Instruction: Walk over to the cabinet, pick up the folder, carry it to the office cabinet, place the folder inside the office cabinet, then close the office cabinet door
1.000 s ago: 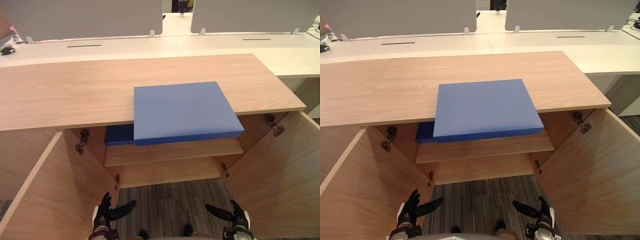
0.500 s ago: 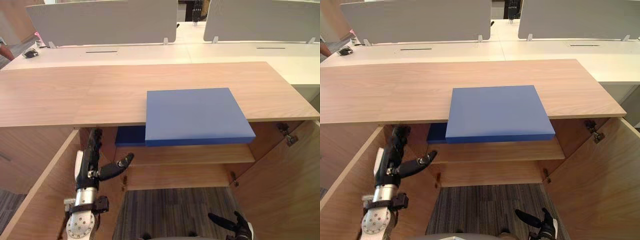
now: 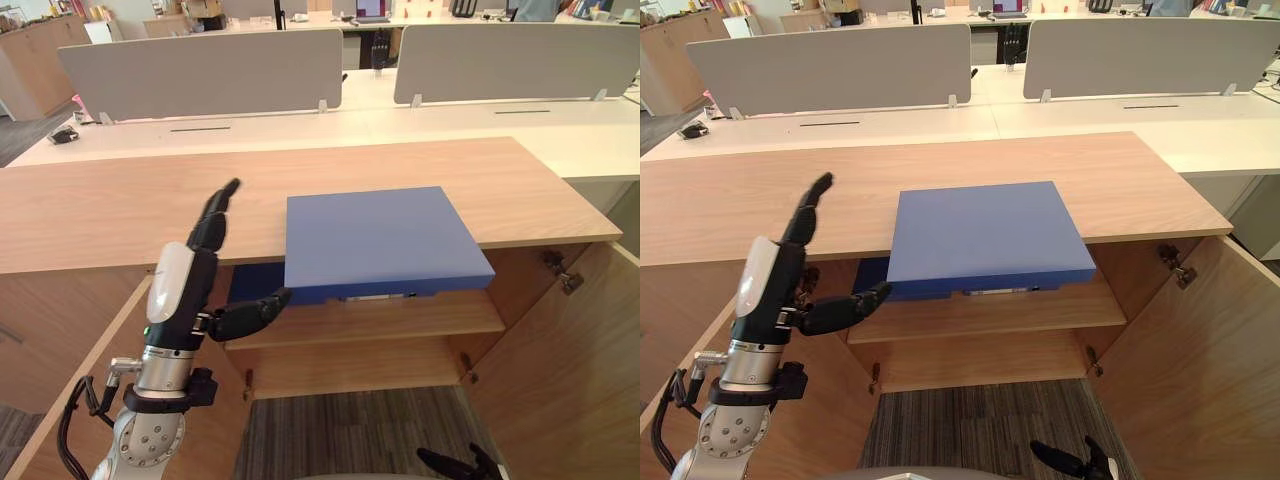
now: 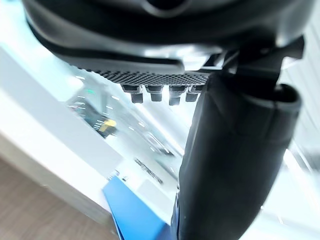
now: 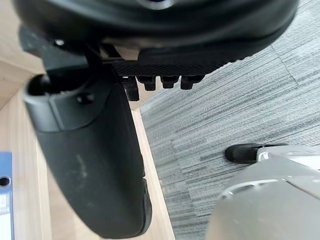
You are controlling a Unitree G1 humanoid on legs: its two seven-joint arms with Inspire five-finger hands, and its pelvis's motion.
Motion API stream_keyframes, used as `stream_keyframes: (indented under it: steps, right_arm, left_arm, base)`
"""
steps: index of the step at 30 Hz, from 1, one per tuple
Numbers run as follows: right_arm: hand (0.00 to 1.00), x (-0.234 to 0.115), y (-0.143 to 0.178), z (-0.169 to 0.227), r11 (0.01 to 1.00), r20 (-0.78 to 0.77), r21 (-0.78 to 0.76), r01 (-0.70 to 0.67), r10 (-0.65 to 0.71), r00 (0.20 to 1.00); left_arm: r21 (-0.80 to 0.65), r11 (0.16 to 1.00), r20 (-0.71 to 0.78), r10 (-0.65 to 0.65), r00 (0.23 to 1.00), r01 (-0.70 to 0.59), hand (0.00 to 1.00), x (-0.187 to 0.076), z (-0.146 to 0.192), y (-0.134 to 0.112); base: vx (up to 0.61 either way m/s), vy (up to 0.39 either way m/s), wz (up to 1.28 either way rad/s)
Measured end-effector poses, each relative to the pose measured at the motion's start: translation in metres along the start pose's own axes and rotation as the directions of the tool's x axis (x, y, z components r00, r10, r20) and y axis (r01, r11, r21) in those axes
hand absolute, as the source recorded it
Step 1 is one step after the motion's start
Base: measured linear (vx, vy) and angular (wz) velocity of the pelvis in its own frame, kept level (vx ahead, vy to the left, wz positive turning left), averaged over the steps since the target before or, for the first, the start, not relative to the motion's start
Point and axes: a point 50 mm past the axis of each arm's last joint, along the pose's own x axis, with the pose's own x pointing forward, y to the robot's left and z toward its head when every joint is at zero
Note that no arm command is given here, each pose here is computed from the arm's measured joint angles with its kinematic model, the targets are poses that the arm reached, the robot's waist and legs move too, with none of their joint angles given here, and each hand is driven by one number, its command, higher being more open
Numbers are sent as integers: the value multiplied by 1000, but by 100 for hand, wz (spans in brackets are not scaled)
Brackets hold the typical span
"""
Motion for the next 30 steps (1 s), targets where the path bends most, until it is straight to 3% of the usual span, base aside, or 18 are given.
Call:
stream_keyframes:
  steps: [10,16,17,27,30]
  right_arm:
    - [100,-1,2,-2,999,-3,-31,-21,21,1000]
    - [100,-1,7,0,997,9,-56,-45,45,999]
    - [100,-1,8,0,997,9,-57,-49,49,999]
    - [100,1,12,9,997,32,-52,-57,58,998]
    - [100,2,14,13,997,48,-49,-60,62,997]
  left_arm:
    - [114,985,206,-148,967,127,100,24,18,-26]
    - [228,950,52,-231,972,214,100,21,-11,-52]
    - [241,946,20,-229,973,218,0,20,-15,-55]
    - [262,963,37,-81,996,69,0,37,-10,-49]
    - [238,970,66,38,997,-53,0,48,-4,-38]
  base:
    - [-7,-11,-13]
    - [14,-8,-4]
    - [0,0,0]
    - [0,0,0]
    - [0,0,0]
